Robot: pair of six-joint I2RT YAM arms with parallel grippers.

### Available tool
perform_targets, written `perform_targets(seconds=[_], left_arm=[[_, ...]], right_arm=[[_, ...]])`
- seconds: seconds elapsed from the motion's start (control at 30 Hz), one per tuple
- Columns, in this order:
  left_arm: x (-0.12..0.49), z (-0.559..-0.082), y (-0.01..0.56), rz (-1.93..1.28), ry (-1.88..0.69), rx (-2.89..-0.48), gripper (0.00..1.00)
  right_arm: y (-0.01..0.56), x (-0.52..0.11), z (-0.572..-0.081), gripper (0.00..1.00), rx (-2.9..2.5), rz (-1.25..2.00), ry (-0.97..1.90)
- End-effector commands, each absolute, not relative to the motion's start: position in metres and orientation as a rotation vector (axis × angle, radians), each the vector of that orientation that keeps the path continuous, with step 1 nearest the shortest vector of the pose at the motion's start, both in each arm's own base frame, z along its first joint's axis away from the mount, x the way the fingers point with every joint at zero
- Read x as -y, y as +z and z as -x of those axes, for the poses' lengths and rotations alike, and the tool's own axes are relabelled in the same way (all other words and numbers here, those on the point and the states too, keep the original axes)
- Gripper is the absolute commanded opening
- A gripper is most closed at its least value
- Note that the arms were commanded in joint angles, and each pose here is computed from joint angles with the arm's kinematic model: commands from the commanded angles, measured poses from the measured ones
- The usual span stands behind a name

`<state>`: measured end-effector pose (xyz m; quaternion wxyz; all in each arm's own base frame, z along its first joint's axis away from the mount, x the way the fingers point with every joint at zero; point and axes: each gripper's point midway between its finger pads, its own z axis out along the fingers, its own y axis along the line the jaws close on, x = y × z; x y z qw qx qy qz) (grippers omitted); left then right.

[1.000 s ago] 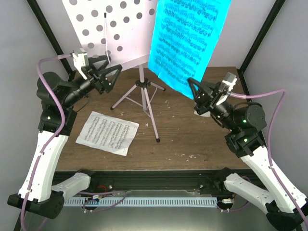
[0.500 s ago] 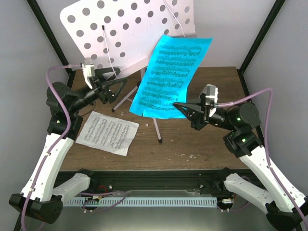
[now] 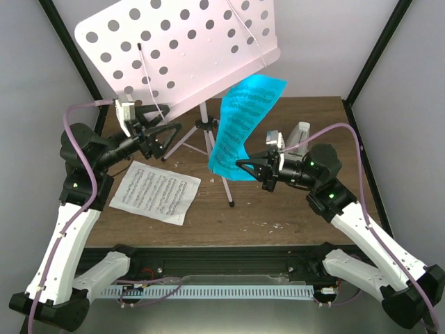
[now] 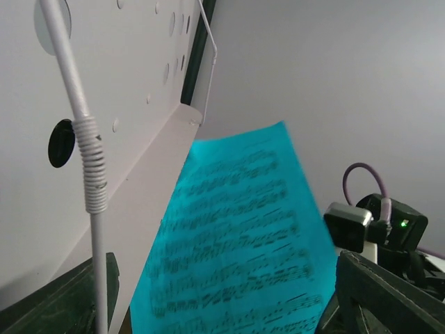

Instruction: Pack up the instrument practice props

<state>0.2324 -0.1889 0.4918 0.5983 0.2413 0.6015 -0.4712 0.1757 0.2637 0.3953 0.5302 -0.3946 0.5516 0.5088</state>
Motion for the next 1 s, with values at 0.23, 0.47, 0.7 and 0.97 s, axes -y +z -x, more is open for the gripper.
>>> perform_targets(seconds=[0.23, 0.47, 0.7, 0.97], left_arm=[[0.2, -0.235, 0.504, -0.606, -1.132, -1.443, 0.86], [0.192, -0.242, 0.525, -0.579, -1.021, -1.44, 0.88], [0.168, -0.254, 0.52, -0.468, -0.832, -1.518, 0.92], [0.143, -0.251, 0.524, -0.395, -0.672, -1.53, 0.94]], right_arm=[[0.387, -0.265, -0.187, 0.01, -1.359, 0.888, 1.206], [0.381, -0.26, -0.19, 0.01, -1.375, 0.849, 1.18], [0.382, -0.257, -0.193, 0.01, -1.376, 0.825, 1.159], [0.383, -0.255, -0.195, 0.01, -1.378, 0.802, 1.145]])
